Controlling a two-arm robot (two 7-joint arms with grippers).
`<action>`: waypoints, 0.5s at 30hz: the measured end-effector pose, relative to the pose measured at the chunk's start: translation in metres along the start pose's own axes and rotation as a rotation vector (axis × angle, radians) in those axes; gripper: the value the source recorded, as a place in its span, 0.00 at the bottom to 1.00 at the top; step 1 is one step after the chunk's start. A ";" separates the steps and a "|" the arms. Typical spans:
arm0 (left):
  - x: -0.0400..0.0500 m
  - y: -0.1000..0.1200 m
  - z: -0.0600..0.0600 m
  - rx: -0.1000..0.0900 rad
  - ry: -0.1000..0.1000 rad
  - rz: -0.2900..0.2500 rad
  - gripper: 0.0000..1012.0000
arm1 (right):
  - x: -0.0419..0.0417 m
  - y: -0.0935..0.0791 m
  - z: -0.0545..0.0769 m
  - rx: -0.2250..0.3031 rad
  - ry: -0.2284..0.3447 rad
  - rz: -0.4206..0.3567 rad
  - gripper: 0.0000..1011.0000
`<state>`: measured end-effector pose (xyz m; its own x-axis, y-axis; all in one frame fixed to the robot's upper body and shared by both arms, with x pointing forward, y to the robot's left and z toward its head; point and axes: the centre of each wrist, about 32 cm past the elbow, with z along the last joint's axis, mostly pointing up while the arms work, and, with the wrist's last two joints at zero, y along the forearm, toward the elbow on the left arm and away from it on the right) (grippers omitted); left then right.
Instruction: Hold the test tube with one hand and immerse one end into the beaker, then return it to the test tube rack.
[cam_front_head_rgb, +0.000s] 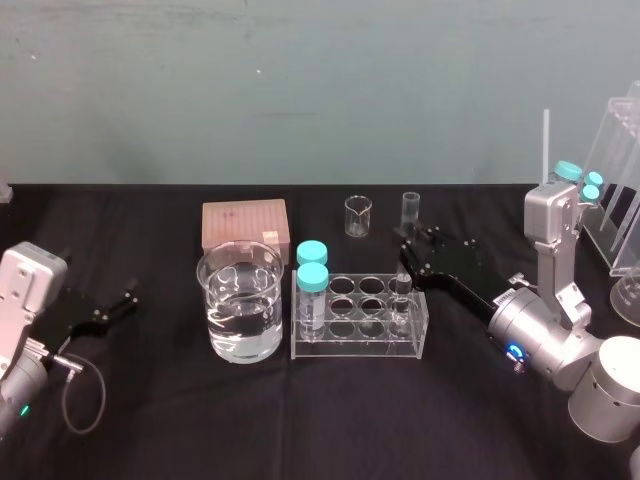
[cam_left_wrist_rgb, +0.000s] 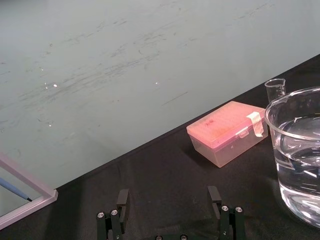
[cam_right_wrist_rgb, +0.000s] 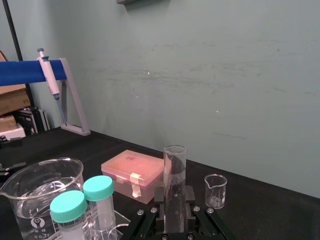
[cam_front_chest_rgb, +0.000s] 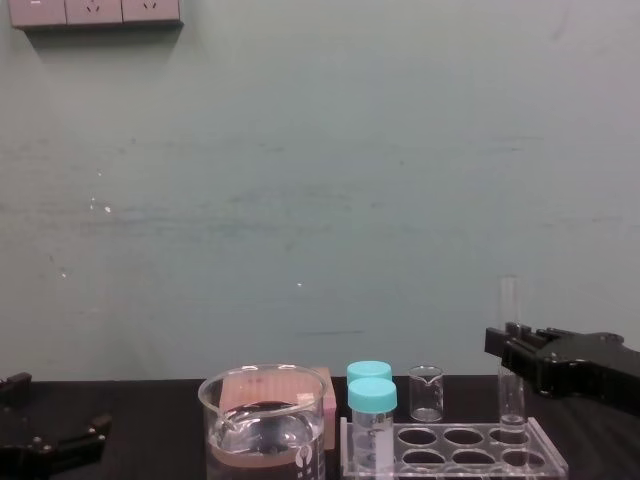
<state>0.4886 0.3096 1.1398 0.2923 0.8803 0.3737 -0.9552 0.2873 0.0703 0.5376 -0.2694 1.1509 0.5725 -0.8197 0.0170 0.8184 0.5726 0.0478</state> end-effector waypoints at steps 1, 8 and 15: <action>0.0000 0.000 0.000 0.000 0.000 0.000 0.99 | 0.0001 0.000 0.000 -0.001 0.000 0.000 0.22; 0.0000 0.000 0.000 0.000 0.000 0.000 0.99 | 0.0003 -0.001 -0.001 -0.009 -0.002 0.002 0.22; 0.0000 0.000 0.000 0.000 0.000 0.000 0.99 | -0.0007 -0.001 0.000 -0.014 -0.014 0.001 0.22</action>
<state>0.4886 0.3097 1.1398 0.2923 0.8803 0.3737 -0.9553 0.2873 0.0703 0.5364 -0.2694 1.1505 0.5728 -0.8191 0.0312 0.8184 0.5736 0.0337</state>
